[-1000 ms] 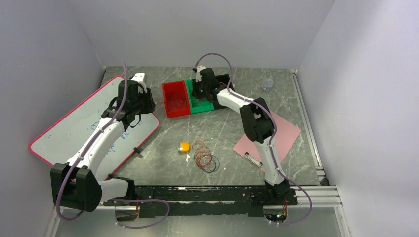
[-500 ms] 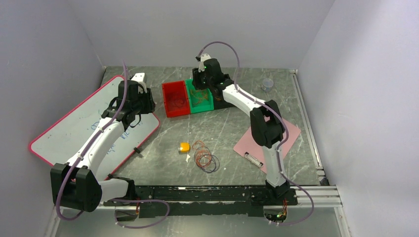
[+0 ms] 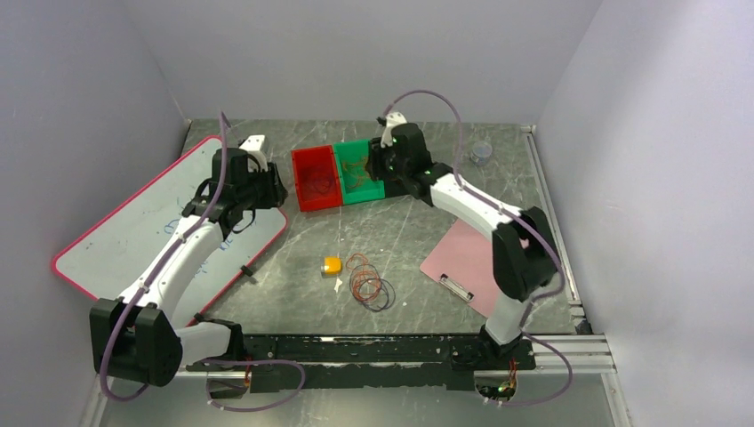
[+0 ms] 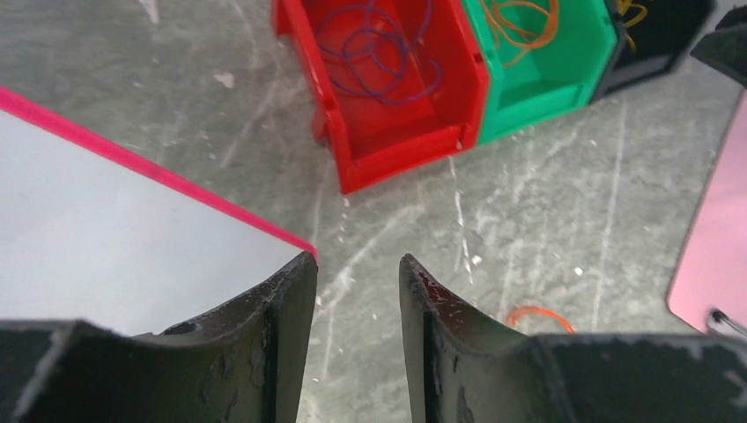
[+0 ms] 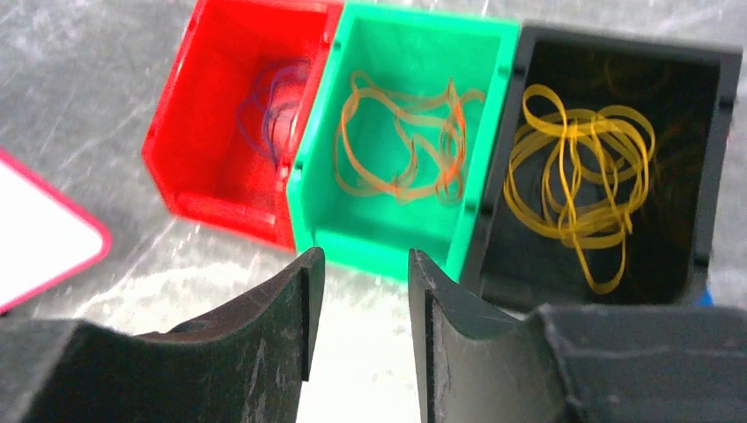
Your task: Untangle the cables
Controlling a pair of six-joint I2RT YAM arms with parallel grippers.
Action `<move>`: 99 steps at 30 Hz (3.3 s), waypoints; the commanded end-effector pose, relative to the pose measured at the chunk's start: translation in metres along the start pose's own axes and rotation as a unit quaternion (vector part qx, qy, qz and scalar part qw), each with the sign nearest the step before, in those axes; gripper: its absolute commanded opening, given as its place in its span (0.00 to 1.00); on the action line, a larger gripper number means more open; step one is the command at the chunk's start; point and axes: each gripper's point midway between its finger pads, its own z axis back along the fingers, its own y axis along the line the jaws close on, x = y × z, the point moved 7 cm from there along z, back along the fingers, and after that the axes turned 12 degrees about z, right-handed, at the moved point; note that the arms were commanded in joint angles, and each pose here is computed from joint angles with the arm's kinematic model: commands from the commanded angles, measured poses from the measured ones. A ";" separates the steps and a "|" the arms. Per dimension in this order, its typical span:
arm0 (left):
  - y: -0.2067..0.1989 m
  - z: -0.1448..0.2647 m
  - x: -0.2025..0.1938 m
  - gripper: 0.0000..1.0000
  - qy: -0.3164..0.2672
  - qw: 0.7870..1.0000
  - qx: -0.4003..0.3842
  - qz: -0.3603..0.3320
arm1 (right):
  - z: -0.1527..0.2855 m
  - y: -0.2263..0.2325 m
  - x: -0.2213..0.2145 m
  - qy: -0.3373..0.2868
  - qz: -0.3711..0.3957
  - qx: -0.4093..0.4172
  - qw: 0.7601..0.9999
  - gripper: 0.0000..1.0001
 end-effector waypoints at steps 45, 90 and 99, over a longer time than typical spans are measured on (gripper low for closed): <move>-0.091 0.011 -0.159 0.43 0.125 0.986 -0.106 0.038 | 0.070 0.123 -0.158 0.254 -0.060 0.182 0.948 0.28; -0.133 -0.037 -0.234 0.43 0.212 0.968 -0.124 -0.050 | 0.112 0.067 -0.123 0.096 -0.237 0.078 0.964 0.00; -0.126 -0.039 -0.241 0.40 0.217 0.969 -0.105 -0.054 | 0.148 0.046 -0.044 -0.007 -0.208 0.048 0.977 0.00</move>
